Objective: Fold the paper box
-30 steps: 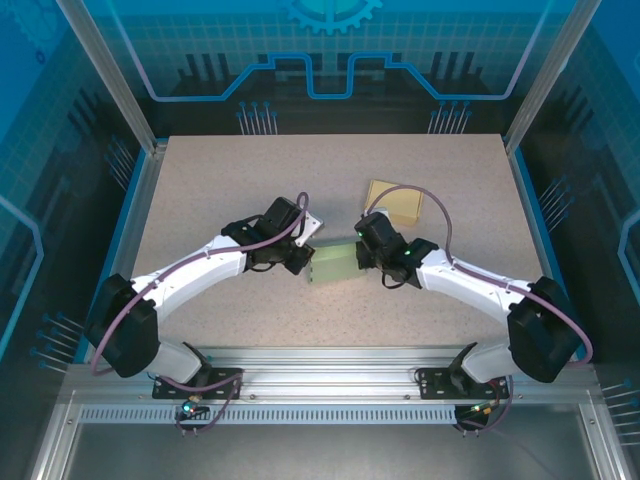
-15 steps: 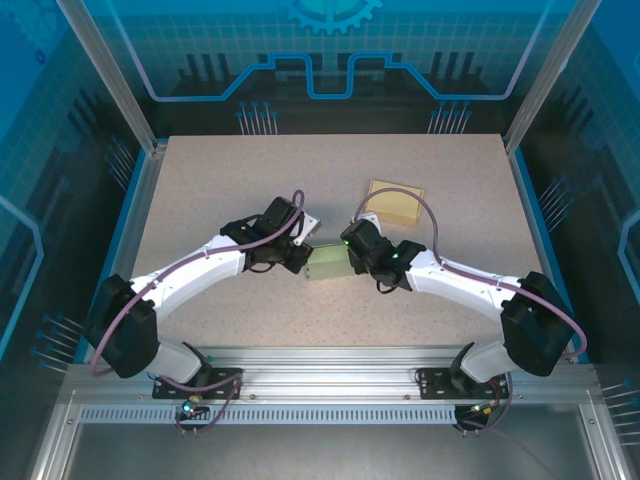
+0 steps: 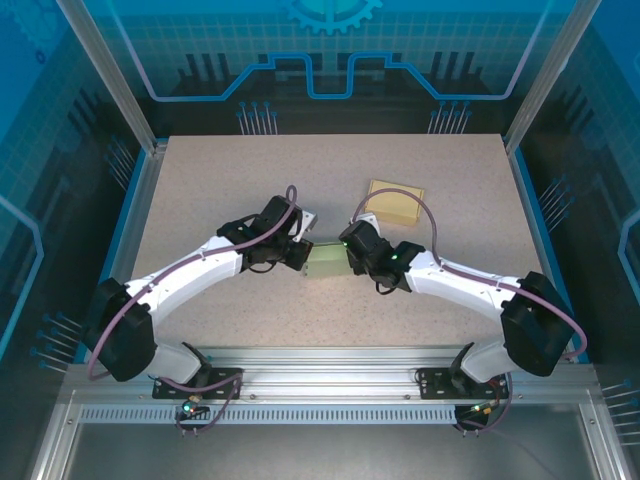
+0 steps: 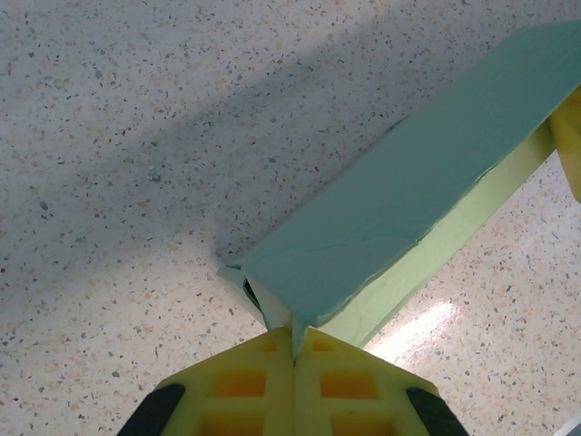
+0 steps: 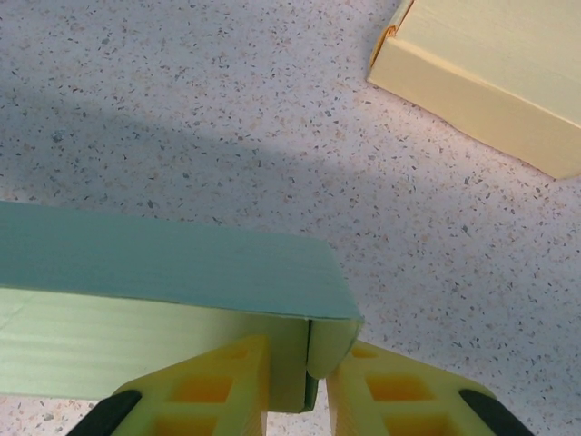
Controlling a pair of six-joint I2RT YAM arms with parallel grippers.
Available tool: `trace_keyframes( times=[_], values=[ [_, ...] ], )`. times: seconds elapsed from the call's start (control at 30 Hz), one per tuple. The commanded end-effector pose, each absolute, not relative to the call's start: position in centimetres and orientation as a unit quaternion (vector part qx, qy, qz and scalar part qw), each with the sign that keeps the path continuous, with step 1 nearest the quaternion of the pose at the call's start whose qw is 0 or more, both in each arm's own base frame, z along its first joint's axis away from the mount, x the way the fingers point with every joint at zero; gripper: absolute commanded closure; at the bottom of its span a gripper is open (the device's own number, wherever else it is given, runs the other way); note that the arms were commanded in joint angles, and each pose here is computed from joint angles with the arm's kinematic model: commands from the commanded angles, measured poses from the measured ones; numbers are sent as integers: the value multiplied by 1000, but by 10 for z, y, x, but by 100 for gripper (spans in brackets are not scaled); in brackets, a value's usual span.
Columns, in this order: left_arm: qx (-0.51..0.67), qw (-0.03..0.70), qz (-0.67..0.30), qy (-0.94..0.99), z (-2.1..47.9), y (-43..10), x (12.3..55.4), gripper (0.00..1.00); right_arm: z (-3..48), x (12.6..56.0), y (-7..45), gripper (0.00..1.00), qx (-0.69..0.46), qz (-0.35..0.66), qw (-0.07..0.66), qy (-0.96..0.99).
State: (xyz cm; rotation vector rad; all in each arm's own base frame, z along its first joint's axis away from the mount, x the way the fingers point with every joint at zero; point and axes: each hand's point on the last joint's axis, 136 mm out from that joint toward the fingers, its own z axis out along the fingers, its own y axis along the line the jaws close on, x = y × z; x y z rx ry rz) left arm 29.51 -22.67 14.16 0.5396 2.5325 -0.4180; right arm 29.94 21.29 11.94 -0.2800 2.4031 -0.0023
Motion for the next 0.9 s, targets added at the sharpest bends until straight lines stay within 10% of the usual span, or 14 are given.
trace_keyframes(
  times=[0.0,0.87],
  values=[
    [178,265,-202,926,154,-237,296,97,113,292,227,76,-131,7,342,931],
    [115,235,-219,940,129,-218,293,98,108,292,229,77,-147,-23,338,929]
  ],
)
